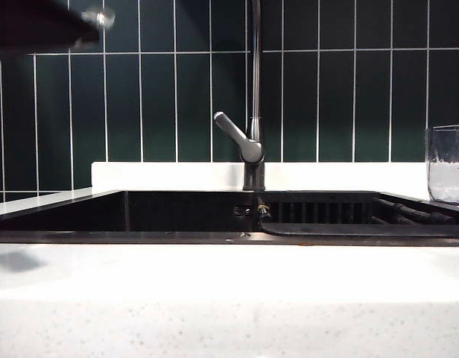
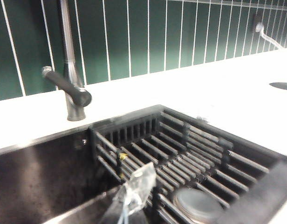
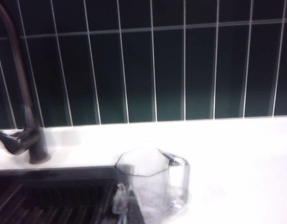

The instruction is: Pick up the mug next to the sink, go to the faucet to get some water, pour the water into the sink, and finally put the mug back to its place.

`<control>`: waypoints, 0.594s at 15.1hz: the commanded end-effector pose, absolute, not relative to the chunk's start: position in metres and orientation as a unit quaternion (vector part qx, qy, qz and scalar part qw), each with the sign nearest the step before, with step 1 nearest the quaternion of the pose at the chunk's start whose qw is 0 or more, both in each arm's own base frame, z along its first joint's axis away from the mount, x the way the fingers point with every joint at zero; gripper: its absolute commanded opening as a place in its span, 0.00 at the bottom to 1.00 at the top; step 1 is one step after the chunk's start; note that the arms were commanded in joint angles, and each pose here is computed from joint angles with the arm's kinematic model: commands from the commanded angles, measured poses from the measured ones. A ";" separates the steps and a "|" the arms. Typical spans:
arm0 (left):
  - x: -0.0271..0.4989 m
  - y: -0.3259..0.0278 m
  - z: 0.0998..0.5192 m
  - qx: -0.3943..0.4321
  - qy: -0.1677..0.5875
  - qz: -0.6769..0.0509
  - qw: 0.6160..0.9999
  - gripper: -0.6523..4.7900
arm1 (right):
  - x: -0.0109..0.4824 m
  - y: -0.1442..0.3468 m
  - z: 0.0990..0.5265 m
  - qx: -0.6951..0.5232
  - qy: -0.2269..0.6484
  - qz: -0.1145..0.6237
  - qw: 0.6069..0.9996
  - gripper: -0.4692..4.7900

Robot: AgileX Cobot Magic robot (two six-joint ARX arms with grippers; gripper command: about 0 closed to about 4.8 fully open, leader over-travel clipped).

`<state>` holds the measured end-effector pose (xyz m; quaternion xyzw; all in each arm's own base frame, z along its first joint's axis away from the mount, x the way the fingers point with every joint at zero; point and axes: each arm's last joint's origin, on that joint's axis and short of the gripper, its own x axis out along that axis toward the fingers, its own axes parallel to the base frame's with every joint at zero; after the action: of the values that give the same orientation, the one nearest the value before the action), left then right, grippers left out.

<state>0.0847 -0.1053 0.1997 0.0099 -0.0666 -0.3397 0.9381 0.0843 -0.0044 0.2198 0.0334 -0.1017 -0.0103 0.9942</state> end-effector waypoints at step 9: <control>0.076 -0.093 0.181 0.024 -0.078 -0.335 0.939 0.11 | 0.092 0.006 0.195 0.037 -0.094 0.040 0.994 0.08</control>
<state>0.0759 -0.0927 0.1826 0.0125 -0.0850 -0.3347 0.9384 0.0917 0.0048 0.1962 0.0376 -0.0801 0.0378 0.9954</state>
